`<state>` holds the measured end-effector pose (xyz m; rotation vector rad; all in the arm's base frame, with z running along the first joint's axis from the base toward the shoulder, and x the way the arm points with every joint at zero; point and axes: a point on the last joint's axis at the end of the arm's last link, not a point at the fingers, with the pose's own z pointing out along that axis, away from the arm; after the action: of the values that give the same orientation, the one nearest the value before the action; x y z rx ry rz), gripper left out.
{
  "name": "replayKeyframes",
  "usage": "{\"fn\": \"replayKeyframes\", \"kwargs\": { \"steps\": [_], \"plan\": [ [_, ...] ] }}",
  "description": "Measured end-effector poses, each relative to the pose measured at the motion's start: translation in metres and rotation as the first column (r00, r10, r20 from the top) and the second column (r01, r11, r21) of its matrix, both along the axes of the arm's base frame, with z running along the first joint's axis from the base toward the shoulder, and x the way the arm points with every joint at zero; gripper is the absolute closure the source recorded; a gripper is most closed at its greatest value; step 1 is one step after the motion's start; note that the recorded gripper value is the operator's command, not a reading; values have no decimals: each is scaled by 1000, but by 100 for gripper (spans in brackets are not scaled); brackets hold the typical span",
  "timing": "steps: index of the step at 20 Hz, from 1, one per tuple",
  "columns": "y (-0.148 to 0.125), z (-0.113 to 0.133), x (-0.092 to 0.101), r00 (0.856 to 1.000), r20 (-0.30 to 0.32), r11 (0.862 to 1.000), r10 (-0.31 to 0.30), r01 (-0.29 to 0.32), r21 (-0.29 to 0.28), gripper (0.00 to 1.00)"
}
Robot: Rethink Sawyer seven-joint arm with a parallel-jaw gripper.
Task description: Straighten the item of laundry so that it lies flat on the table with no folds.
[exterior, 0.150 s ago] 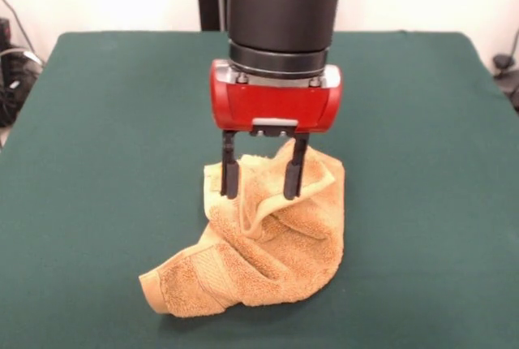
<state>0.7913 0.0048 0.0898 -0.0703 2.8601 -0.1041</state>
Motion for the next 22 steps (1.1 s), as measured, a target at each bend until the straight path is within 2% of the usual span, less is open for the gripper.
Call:
{"fn": "replayKeyframes", "kwargs": {
  "steps": [7, 12, 22],
  "plan": [
    [-5, -7, -5, 1000, -15, 1000, -8, 8, 4, 0],
    [-3, -23, -12, 999, -40, 1000, -8, 9, 10, 0],
    [-3, -33, -17, 998, -58, 1000, -13, 14, 18, 0]
  ]
}}
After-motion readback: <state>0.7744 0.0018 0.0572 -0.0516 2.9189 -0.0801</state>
